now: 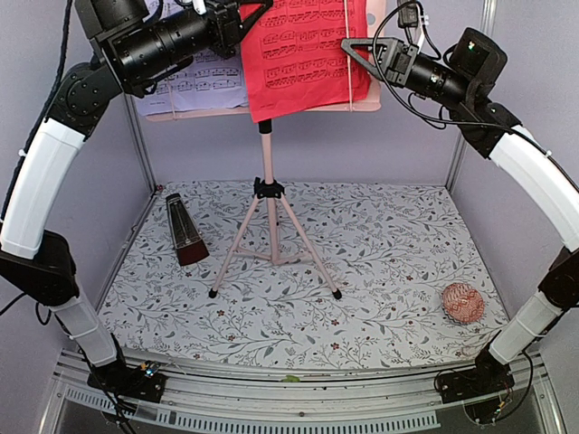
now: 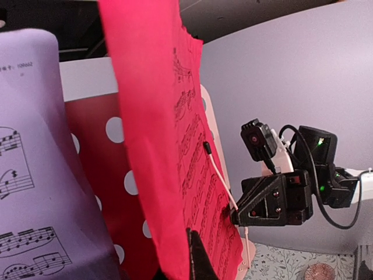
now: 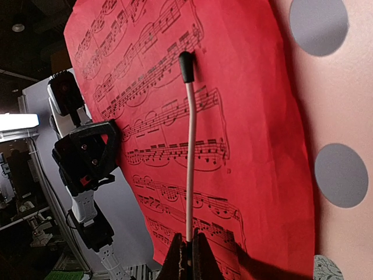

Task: Set up the instrument practice props

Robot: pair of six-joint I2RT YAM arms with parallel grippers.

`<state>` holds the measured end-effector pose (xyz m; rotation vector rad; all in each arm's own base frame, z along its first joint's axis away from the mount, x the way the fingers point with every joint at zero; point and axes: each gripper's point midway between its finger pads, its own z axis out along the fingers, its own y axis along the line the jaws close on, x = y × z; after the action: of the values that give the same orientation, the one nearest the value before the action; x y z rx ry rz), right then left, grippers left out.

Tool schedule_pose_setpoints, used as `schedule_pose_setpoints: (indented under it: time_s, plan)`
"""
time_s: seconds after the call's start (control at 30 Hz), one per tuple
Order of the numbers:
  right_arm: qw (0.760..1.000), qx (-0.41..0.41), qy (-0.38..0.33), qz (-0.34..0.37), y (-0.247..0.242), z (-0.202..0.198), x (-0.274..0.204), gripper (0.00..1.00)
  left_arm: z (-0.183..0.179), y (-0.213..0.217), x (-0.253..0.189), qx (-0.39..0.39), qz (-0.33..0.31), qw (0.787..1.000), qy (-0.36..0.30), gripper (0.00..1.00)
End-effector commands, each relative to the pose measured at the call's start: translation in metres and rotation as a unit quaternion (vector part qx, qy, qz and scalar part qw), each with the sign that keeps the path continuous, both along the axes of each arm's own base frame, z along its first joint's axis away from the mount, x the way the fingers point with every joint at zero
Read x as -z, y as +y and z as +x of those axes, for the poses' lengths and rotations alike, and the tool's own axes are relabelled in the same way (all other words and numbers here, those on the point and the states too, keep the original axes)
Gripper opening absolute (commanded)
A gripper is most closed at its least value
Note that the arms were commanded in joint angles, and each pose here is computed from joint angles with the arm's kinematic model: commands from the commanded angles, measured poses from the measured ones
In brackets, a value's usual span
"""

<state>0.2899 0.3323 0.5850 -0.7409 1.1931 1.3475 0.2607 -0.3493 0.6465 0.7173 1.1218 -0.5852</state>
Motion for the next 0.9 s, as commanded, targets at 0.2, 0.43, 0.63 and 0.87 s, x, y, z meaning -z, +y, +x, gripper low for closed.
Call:
schedule_pose_setpoints:
  time_s: [0.2,0.43,0.63,0.87]
  plan:
    - [1.0,-0.008,-0.009,-0.011,-0.002,-0.012,0.007,0.0,0.001,-0.007,-0.016,0.008,-0.008,0.999,-0.046,0.0]
    - [1.0,-0.01,-0.009,-0.014,-0.001,-0.012,0.01,0.0,0.005,-0.016,-0.011,0.009,0.005,0.998,-0.057,0.0]
    - [1.0,-0.01,-0.009,-0.014,0.0,-0.01,0.011,0.0,0.007,-0.015,-0.015,-0.002,0.002,0.998,-0.067,0.0]
    - [1.0,-0.008,-0.004,-0.015,0.002,-0.006,0.014,0.0,0.014,-0.019,-0.013,-0.011,0.004,0.997,-0.07,0.06]
